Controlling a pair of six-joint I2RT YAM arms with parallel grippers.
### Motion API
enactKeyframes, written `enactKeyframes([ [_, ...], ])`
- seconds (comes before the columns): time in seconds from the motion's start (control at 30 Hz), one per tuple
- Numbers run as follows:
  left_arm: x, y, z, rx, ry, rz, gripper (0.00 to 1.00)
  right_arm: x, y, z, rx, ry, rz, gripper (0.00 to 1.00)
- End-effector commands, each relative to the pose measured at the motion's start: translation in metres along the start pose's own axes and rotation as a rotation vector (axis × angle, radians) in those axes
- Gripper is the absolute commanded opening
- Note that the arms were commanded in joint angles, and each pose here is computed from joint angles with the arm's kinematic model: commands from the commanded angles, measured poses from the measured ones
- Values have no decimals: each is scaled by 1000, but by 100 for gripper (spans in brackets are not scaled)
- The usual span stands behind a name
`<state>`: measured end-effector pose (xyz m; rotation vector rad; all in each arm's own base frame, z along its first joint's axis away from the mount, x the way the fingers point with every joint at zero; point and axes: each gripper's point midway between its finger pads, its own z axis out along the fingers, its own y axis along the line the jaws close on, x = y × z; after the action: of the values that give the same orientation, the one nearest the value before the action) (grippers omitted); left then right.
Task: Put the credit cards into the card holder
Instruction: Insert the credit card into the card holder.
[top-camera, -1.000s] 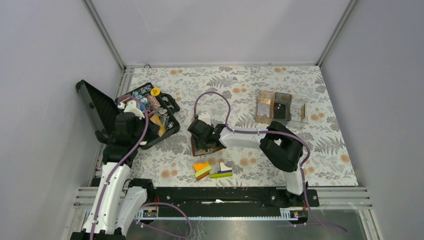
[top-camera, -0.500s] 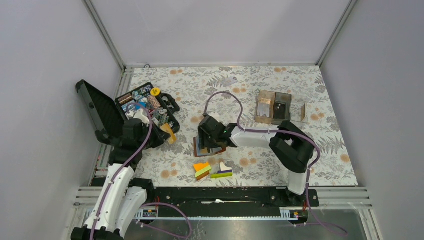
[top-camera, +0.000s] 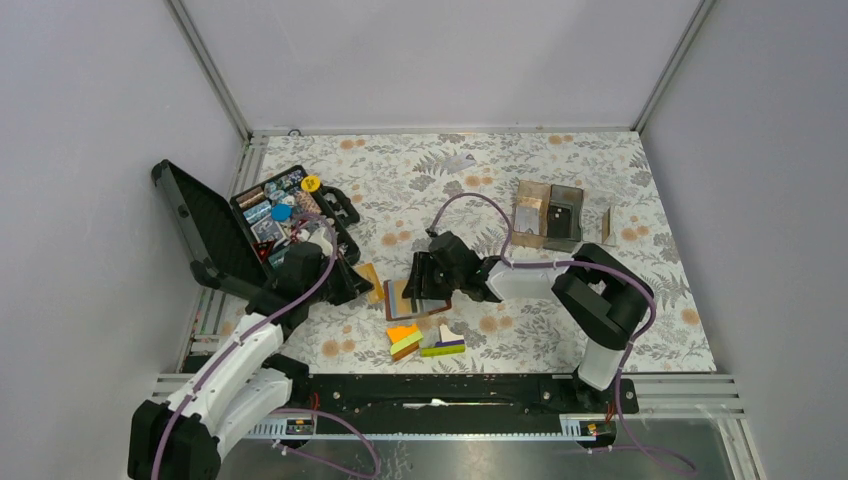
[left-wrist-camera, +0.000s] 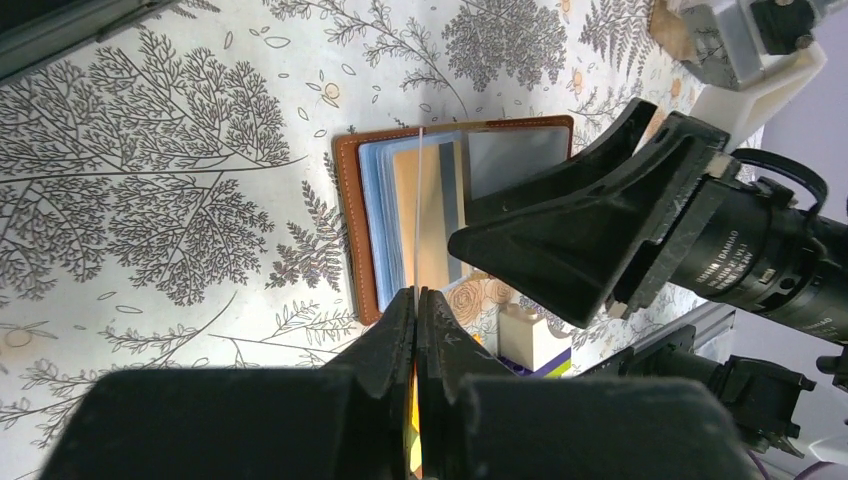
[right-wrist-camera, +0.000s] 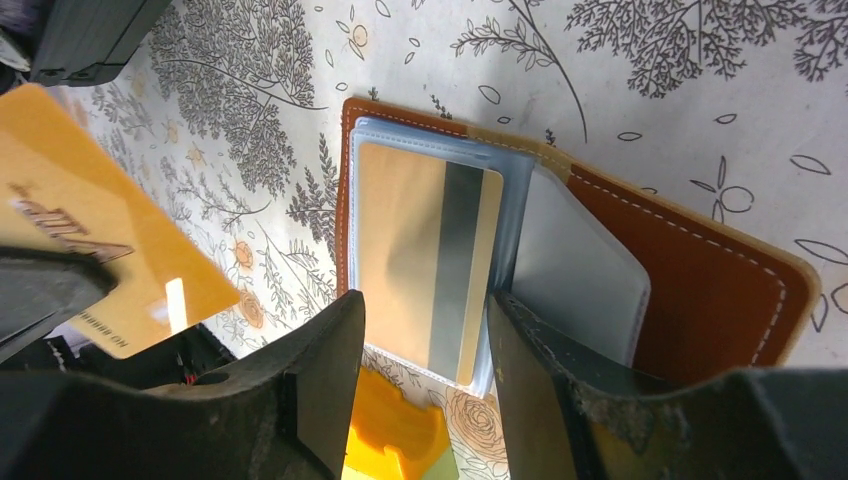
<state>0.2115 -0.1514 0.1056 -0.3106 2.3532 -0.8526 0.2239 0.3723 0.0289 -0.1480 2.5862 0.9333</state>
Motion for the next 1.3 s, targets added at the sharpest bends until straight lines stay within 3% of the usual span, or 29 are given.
enactKeyframes([
  [0.0, -12, -9, 12, 31, -49, 11, 0, -8, 14, -11, -98, -26, 23, 56],
  [0.27, -37, -5, -5, -42, -160, 65, 0, -26, 17, -24, 60, -109, -210, 75],
  [0.5, -50, -8, -11, -19, -177, 40, 0, -29, 1, -31, 463, -146, -462, 79],
  [0.6, -43, -6, -6, -6, -151, 26, 0, -23, -3, -29, 552, -121, -511, 79],
  [1.27, -39, 3, -5, -28, -158, 11, 0, 22, -13, 2, 570, 23, -593, 75],
])
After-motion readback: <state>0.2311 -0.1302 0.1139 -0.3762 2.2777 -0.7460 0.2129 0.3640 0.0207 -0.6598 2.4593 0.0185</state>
